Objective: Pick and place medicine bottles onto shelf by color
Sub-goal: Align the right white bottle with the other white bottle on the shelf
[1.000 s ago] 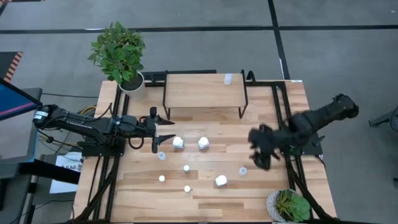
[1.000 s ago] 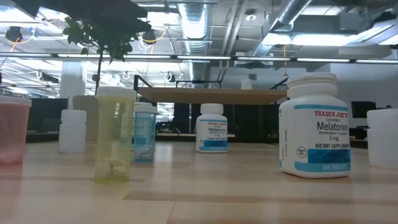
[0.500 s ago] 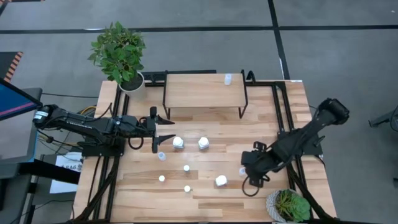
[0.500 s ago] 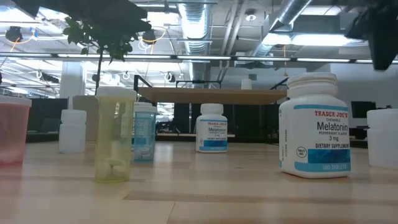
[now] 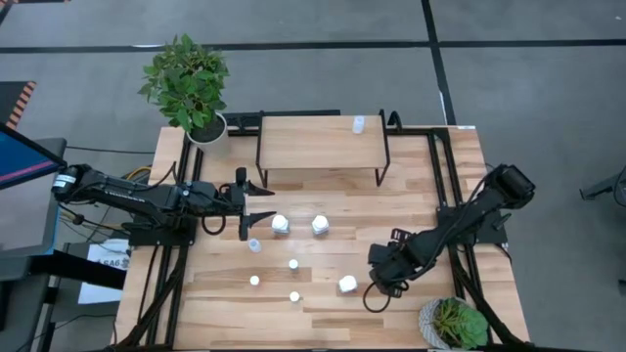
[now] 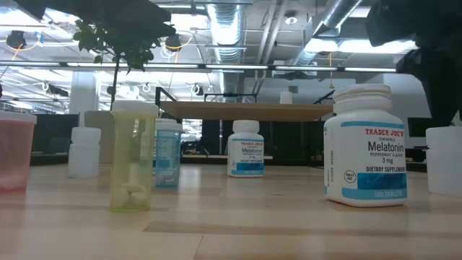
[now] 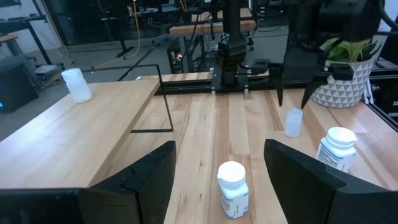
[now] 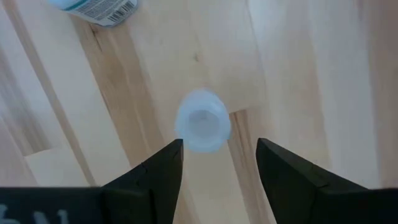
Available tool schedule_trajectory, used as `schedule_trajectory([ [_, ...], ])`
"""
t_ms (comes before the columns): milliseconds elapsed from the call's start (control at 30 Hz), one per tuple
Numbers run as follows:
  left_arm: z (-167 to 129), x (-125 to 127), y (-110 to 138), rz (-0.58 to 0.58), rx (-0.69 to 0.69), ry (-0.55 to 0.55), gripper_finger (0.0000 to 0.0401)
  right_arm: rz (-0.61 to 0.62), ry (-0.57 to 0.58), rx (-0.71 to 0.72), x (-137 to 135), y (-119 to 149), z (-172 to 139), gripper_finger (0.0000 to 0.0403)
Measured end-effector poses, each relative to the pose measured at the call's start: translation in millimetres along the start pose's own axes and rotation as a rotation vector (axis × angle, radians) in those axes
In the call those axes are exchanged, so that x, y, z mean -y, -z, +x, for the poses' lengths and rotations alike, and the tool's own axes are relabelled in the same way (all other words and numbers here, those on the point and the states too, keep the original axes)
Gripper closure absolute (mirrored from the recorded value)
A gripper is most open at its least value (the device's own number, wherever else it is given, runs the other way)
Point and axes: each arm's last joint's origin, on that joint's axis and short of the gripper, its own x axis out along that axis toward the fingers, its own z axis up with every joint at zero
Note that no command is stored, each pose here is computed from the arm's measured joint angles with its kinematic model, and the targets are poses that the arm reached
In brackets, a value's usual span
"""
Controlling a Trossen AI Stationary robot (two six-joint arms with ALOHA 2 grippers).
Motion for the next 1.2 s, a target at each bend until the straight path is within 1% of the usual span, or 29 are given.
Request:
schedule_trajectory([
  [200,0,0,0,0.001,-0.005,0.001,0.0167,0.004,-0.017,-0.004,-3,-4,6,0.018],
  [300,0,0,1,0.002,-0.008,0.001,0.0167,-0.015,-0.018,-0.009,-5,-6,10,0.018],
  [500,0,0,3,0.003,-0.032,0.003,0.0167,-0.064,0.002,-0.033,-10,-9,27,0.018],
  [633,0,0,3,0.004,-0.032,0.004,0.0167,-0.058,0.014,-0.043,-10,-11,34,0.018],
  [1000,0,0,4,0.005,-0.043,0.003,0.0167,-0.024,0.012,-0.034,-3,-18,33,0.0181],
  [1100,0,0,5,0.006,-0.051,0.002,0.0167,-0.024,0.012,-0.034,-3,-18,33,0.0192],
  [1200,0,0,5,0.006,-0.052,0.002,0.0167,-0.024,0.012,-0.034,-3,-19,33,0.0215],
])
